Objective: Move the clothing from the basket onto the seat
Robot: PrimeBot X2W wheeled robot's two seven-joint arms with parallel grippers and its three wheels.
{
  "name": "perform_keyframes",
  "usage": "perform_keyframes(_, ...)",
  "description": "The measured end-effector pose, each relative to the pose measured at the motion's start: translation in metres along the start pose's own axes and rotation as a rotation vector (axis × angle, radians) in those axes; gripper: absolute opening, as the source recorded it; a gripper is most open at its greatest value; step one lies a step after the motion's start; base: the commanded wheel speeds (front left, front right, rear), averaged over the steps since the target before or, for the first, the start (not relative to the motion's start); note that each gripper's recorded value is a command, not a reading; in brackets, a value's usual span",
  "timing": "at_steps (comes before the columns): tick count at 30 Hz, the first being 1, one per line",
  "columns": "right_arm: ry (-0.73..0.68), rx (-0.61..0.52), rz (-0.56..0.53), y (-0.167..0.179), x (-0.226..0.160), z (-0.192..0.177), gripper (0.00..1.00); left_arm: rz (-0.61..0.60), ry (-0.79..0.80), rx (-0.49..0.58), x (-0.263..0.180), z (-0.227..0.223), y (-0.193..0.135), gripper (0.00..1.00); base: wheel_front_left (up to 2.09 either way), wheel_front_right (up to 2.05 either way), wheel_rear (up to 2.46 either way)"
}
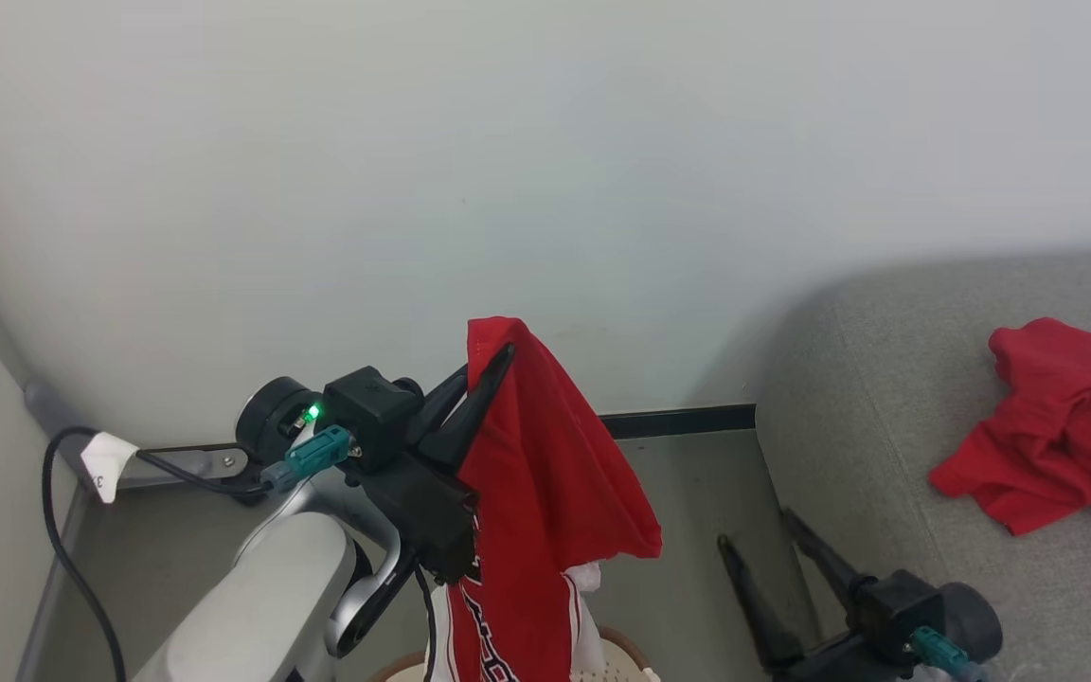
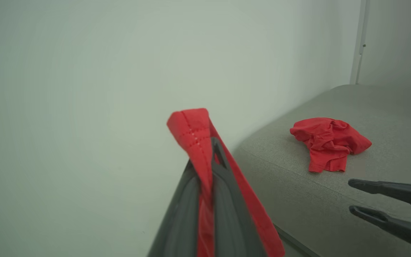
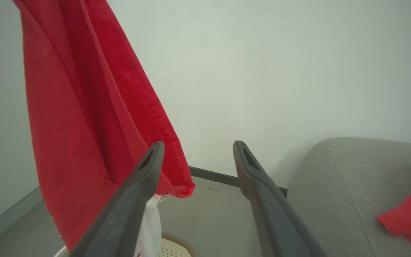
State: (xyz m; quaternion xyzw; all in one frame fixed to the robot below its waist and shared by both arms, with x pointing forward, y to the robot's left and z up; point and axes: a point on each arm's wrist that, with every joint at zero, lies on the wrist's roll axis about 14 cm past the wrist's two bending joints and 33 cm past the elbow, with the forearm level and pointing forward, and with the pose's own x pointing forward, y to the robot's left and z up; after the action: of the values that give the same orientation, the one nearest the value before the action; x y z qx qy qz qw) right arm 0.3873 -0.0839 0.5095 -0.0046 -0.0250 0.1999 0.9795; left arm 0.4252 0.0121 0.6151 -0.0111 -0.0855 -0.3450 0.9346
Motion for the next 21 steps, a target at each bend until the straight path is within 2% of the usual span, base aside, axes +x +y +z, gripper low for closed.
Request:
perform_keyframes(6,0.023,-0.033,0.105,0.030,0.007,-0.006,1.00,-0.019,-0.009,0.007,0.008,0.009,-0.003,0.00,0.00,0.00,0.00)
perform_keyframes(12,0.037,-0.089,0.272,0.074,0.014,-0.009,1.00,-0.033,-0.007,0.015,0.015,0.015,-0.005,0.00,0.00,0.00,0.00)
perform_keyframes(21,0.051,-0.176,0.406,0.095,0.033,-0.006,1.00,-0.063,-0.006,0.009,0.025,0.020,-0.016,0.00,0.00,0.00,0.00)
